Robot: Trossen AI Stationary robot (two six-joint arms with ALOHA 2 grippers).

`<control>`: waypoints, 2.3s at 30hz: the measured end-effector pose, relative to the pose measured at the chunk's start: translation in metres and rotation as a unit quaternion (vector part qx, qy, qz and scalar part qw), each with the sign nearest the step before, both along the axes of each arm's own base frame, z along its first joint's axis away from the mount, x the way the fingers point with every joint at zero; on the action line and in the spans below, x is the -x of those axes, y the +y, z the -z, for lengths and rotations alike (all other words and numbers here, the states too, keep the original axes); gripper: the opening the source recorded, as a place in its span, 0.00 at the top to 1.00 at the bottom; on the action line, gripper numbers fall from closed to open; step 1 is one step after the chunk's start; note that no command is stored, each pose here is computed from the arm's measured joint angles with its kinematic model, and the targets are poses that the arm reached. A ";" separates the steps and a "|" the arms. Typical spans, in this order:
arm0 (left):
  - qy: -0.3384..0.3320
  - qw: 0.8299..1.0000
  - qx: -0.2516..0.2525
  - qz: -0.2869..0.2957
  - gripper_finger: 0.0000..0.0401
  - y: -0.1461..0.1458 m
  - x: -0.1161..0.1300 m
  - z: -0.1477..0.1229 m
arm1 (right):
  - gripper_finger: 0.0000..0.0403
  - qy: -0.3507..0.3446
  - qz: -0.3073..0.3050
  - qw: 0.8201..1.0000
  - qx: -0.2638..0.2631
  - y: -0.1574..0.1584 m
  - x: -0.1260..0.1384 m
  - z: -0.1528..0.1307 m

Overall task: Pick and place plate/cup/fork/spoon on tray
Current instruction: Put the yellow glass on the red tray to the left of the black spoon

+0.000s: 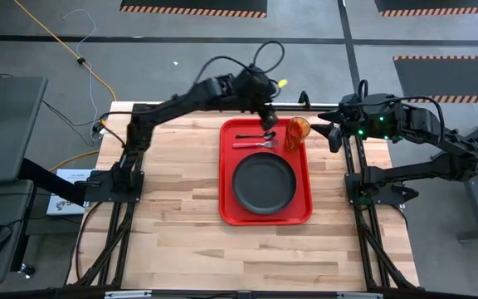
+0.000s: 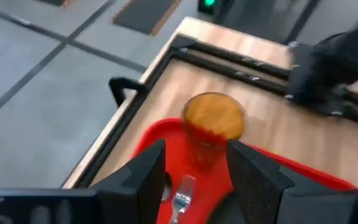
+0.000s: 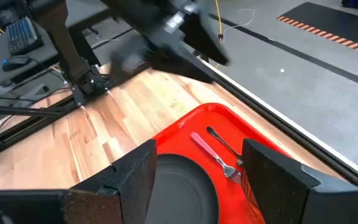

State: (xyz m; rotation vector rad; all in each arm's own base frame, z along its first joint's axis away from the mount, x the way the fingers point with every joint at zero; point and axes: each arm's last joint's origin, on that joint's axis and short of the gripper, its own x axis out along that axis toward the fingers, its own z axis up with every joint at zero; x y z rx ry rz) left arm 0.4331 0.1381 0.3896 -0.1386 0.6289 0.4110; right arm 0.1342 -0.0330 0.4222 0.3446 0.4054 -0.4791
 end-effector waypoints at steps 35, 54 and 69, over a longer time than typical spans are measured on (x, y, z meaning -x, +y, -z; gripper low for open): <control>-0.357 0.933 -0.044 -0.016 1.00 -0.083 0.212 0.025 | 0.56 0.180 0.107 0.971 -0.117 0.006 0.019 0.052; -0.393 0.919 -0.030 0.010 1.00 -0.088 0.226 0.013 | 0.99 0.096 0.075 0.967 -0.225 0.010 -0.030 0.193; -0.405 0.905 0.015 0.129 1.00 -0.095 0.224 0.011 | 1.00 0.087 0.052 0.980 -0.170 0.009 -0.033 0.190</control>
